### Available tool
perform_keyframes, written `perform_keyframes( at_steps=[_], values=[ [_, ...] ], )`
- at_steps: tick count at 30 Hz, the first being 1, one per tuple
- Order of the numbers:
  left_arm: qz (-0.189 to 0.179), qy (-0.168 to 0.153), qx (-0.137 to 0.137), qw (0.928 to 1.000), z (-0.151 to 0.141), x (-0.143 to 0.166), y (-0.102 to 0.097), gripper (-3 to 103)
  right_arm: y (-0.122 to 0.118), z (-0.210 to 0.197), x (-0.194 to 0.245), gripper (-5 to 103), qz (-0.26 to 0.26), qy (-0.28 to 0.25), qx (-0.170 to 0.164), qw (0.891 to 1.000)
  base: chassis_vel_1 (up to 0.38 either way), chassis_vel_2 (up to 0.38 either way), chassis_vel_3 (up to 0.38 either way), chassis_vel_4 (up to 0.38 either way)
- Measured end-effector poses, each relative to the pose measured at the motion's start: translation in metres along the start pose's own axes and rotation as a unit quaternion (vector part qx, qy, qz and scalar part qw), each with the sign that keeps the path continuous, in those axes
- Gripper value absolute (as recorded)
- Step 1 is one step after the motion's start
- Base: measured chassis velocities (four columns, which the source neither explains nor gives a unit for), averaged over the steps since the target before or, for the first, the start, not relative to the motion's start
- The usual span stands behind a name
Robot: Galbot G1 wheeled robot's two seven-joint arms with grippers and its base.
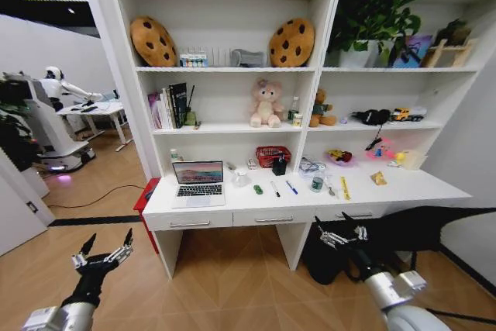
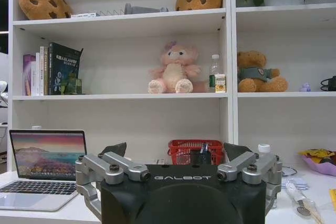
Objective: Organize the objects on the table.
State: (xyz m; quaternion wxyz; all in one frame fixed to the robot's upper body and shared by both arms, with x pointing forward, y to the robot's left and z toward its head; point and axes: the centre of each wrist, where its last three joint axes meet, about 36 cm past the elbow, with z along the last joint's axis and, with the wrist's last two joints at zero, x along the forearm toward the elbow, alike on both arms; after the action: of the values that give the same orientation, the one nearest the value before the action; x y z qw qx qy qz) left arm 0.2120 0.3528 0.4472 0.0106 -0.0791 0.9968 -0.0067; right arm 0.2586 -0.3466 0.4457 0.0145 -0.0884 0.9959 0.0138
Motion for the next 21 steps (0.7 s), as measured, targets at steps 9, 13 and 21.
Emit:
perform_keyframes(
  at_steps=[9, 13, 21],
  values=[
    [0.002, -0.001, 0.001, 1.0000, 0.0001, -0.0016, -0.0007, 100, 0.0021, 0.0010, -0.0001, 100, 0.002, -0.001, 0.005, 1.000, 0.000, 0.000, 0.000, 0.000],
    [0.002, 0.000, 0.002, 1.0000, 0.0008, -0.0008, -0.0011, 100, 0.0028, 0.0015, -0.0006, 100, 0.007, 0.001, 0.005, 1.000, 0.000, 0.000, 0.000, 0.000],
    [0.001, 0.000, 0.002, 1.0000, 0.0000, -0.0010, -0.0013, 100, 0.0032, 0.0012, -0.0021, 100, 0.004, 0.003, 0.004, 1.000, 0.000, 0.000, 0.000, 0.000]
  ],
)
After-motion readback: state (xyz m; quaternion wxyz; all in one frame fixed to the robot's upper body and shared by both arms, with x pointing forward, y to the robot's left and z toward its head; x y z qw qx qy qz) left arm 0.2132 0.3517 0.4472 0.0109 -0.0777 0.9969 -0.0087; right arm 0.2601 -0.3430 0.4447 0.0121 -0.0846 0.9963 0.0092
